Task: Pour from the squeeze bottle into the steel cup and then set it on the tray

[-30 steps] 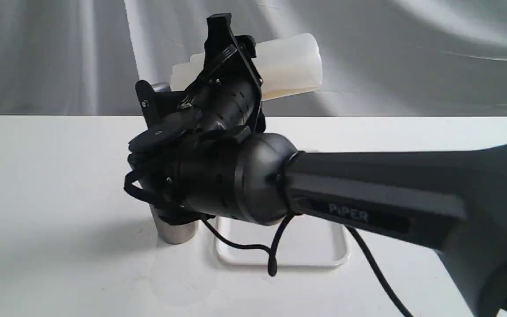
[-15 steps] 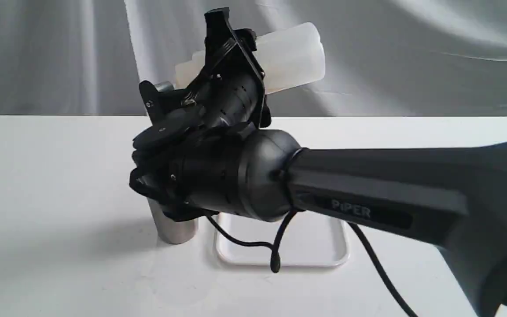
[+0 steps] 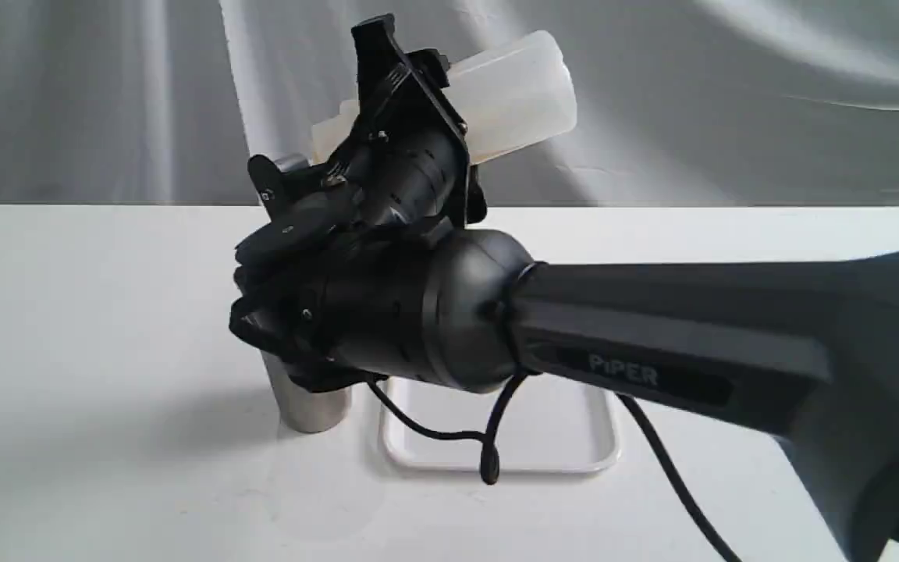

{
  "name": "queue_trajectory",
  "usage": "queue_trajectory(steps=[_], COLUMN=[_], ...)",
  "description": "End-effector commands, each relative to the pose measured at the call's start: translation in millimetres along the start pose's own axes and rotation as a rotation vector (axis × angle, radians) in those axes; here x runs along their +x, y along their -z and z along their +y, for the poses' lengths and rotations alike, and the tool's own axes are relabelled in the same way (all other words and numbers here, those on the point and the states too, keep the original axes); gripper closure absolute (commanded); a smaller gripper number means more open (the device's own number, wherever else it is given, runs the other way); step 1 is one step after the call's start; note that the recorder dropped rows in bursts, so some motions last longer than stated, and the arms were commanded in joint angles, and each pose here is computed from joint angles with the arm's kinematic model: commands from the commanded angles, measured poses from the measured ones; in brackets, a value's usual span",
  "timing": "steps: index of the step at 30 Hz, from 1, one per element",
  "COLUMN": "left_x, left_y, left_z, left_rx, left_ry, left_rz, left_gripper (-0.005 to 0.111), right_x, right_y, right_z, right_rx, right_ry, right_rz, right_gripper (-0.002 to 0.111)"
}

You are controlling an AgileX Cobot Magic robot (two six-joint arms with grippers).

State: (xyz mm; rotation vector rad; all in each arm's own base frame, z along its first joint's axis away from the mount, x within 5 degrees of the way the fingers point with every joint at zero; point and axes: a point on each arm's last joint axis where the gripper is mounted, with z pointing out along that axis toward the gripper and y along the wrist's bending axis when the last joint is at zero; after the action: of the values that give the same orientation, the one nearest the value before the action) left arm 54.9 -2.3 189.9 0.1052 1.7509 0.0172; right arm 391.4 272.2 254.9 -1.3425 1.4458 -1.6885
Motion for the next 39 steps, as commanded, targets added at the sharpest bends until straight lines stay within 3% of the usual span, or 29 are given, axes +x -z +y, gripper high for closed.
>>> queue_trajectory(steps=[1,16,39], left_x=[0.7,0.7,0.7], left_y=[-0.2,-0.2,-0.2], left_z=[-0.4,-0.4,-0.4], left_rx=[0.006,0.006,0.006], left_ry=[0.005,0.005,0.003], left_rz=[-0.005,-0.005,-0.005], left_gripper=[0.107,0.107,0.107], right_x=[8.9,8.9,8.9], right_y=[-1.4,-1.4,-1.3], right_z=[-13.3,-13.3,-15.1], right_rx=[0.049,0.045,0.064], right_ry=[0.034,0.252,0.337], right_rz=[0.028,0.033,0.038], right_gripper=[0.094,0.094,0.094])
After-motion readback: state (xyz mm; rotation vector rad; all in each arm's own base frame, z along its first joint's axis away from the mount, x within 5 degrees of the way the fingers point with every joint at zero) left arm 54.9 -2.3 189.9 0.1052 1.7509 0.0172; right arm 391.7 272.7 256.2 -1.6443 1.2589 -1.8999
